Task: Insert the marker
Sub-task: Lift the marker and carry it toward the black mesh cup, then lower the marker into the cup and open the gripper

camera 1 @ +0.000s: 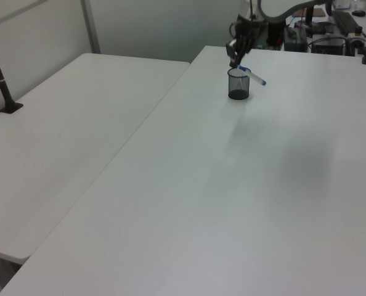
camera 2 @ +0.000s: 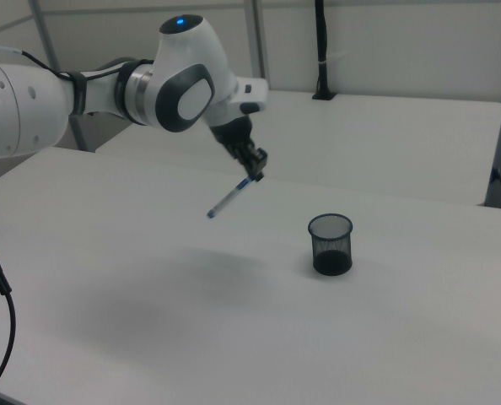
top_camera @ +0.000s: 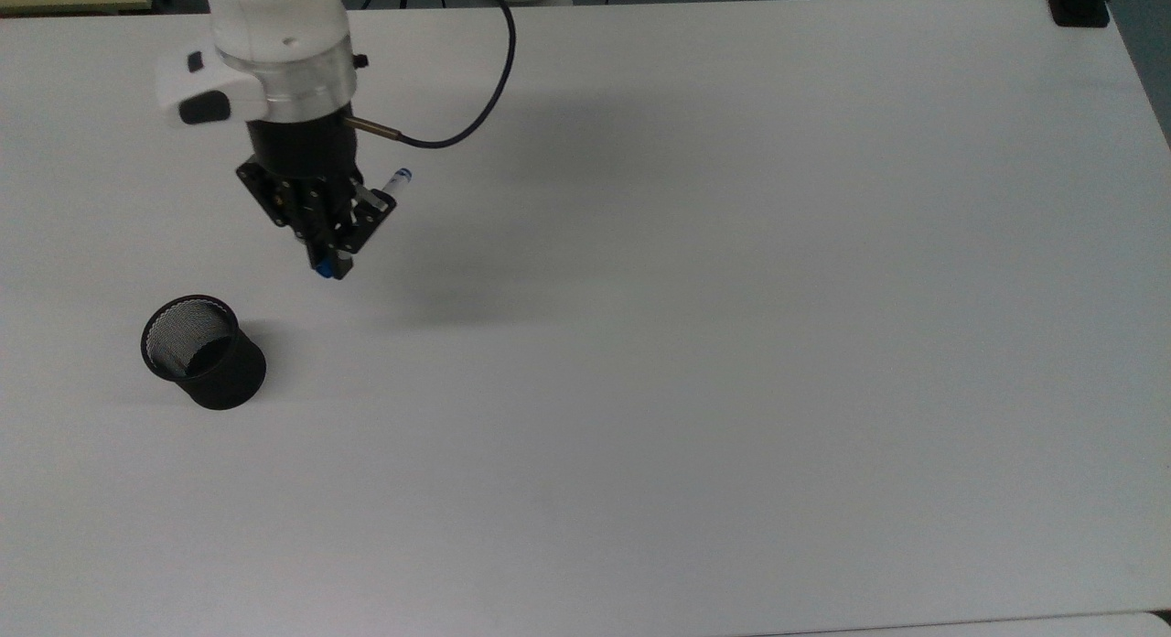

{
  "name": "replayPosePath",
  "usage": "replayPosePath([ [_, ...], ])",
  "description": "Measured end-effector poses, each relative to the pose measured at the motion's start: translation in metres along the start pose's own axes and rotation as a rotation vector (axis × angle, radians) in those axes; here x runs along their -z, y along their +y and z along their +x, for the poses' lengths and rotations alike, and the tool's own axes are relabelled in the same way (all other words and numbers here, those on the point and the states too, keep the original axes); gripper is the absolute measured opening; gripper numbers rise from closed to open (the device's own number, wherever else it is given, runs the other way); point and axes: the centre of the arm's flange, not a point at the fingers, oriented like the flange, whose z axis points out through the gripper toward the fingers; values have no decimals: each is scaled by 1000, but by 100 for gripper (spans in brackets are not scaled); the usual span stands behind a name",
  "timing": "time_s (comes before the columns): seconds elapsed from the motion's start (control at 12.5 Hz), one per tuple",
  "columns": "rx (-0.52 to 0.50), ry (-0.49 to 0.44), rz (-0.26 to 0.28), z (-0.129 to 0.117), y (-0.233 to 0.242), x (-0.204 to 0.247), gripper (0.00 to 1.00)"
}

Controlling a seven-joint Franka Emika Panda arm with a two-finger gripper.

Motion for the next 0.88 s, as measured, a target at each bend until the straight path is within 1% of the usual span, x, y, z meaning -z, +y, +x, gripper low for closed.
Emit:
replayPosePath([
  [0.08, -18, 88, 9, 13, 15, 10, 19],
  [0.16, -25, 153, 11, 21, 25, 16, 19],
  [0.48, -73, 446, 11, 50, 79, 40, 19],
  [0.64, -93, 544, 9, 56, 100, 42, 19],
  [0.8, -108, 650, 5, 58, 120, 33, 19],
  [0.88, -114, 672, -4, 57, 129, 23, 19],
])
